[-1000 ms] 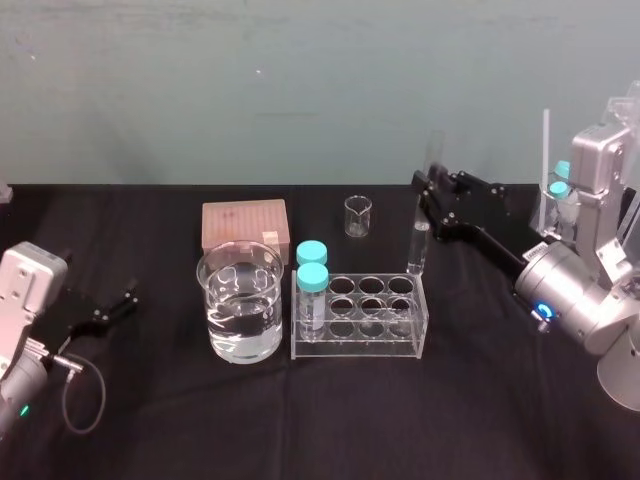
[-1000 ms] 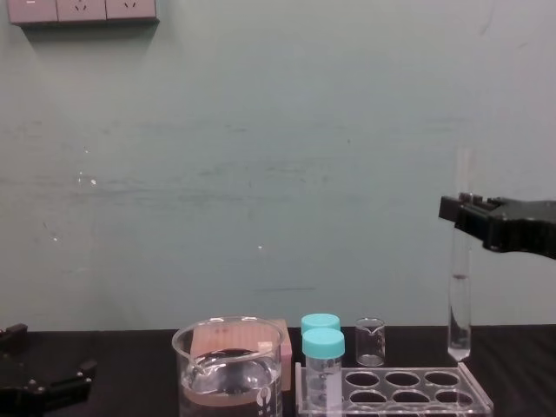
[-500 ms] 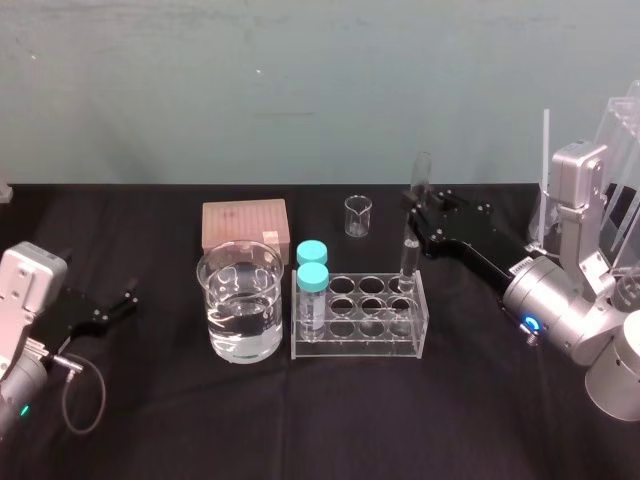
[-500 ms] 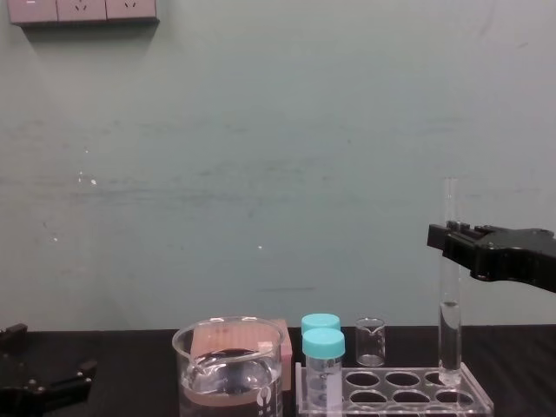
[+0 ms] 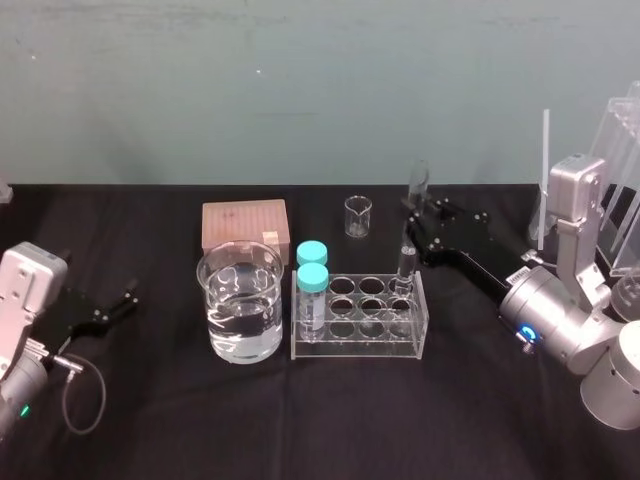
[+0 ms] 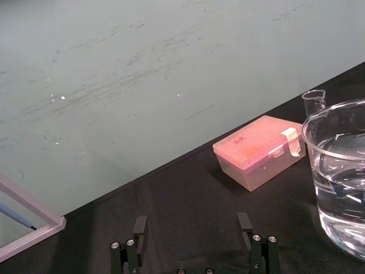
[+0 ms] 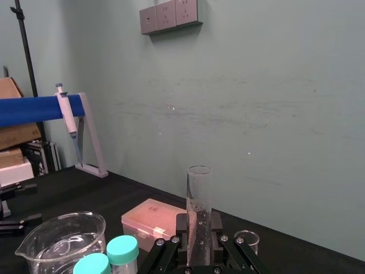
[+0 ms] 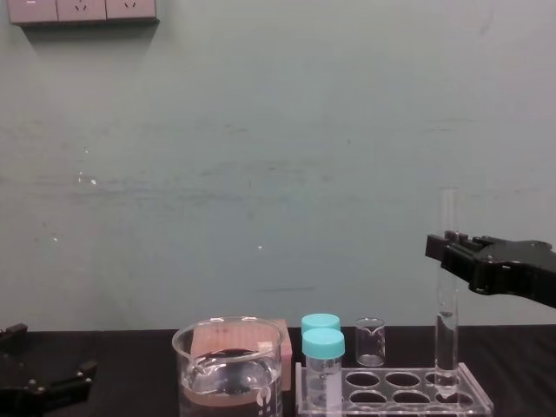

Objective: Hold the test tube with one hand and immerse one end into the beaker, then return it to the test tube rack.

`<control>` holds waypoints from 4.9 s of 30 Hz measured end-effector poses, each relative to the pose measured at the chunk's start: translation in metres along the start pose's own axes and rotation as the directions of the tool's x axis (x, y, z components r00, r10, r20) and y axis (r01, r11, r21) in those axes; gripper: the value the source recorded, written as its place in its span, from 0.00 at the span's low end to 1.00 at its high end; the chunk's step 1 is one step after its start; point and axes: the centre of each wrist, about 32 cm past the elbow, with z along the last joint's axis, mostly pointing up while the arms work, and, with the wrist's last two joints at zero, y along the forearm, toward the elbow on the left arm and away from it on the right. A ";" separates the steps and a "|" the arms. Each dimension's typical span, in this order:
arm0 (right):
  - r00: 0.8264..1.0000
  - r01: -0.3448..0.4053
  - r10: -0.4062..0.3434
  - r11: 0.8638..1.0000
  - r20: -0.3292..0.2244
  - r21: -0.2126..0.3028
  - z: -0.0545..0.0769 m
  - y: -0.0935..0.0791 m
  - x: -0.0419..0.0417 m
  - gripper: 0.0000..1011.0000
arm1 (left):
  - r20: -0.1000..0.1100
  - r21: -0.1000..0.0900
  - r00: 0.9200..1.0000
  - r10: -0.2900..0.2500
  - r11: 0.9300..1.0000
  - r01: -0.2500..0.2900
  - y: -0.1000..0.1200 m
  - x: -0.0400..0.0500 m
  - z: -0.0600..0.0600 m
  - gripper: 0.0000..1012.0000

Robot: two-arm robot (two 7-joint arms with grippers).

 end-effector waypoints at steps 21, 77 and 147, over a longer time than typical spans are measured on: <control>1.000 0.011 -0.011 1.000 0.000 0.001 -0.015 0.000 0.0041 0.22 | 0.000 0.000 1.000 0.000 1.000 0.000 0.000 0.0000 0.000 0.99; 1.000 0.005 -0.007 0.997 -0.016 -0.078 -0.030 0.002 0.0012 0.22 | 0.000 0.000 1.000 0.000 1.000 0.000 0.000 0.0000 0.000 0.99; 0.953 0.303 -0.299 0.950 0.052 -0.076 -0.029 -0.055 0.0118 0.99 | 0.000 0.000 1.000 0.000 1.000 0.000 0.000 0.0000 0.000 0.99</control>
